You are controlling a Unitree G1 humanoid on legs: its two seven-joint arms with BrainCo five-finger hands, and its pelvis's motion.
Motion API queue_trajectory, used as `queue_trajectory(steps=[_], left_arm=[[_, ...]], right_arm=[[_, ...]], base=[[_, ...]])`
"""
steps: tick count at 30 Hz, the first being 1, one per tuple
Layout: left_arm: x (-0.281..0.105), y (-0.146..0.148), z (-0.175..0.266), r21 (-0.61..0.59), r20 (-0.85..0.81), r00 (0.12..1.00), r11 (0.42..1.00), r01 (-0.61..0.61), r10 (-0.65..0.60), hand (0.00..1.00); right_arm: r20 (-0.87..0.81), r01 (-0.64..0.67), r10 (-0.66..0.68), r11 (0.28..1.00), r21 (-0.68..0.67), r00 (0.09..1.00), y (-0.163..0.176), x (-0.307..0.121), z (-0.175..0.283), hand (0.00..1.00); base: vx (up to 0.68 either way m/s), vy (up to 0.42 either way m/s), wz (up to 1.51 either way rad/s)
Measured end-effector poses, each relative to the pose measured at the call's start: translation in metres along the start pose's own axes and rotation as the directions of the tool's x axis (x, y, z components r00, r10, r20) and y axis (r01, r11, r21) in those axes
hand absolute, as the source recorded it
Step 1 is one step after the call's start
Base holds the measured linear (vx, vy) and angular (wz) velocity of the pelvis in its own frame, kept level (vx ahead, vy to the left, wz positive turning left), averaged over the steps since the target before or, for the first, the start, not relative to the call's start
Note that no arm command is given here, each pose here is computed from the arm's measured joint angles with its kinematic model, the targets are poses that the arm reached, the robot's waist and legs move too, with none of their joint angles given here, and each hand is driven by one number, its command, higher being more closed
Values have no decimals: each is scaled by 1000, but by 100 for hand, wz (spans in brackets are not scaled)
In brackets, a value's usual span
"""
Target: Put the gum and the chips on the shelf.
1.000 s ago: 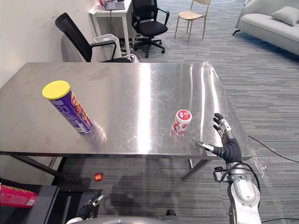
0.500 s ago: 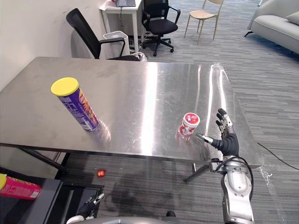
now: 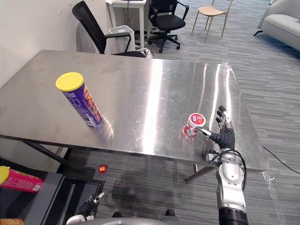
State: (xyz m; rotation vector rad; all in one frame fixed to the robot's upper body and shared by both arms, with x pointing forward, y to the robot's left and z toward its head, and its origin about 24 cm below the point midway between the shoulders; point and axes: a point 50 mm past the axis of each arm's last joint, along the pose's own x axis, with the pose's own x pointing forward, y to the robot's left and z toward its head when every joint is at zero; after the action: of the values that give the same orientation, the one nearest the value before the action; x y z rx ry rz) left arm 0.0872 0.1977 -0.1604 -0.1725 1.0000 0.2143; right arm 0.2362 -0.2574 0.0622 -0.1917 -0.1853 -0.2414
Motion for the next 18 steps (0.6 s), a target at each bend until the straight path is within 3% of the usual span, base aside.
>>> queue_trajectory(steps=[9, 10, 18], left_arm=[[1, -1, 4, 1, 13, 1000, 1000, -4, 4, 0], [1, -1, 4, 1, 14, 1000, 1000, -4, 4, 0], [2, -1, 6, 2, 18, 1000, 1000, -11, 11, 0]], right_arm=[[-34, -71, 72, 997, 37, 997, 24, 3, -8, 0], [-33, -72, 74, 997, 39, 997, 25, 3, -7, 100], [-23, -132, 134, 990, 54, 991, 40, 5, -5, 100]], base=[[0, 0, 0], [1, -18, 3], [0, 0, 0]])
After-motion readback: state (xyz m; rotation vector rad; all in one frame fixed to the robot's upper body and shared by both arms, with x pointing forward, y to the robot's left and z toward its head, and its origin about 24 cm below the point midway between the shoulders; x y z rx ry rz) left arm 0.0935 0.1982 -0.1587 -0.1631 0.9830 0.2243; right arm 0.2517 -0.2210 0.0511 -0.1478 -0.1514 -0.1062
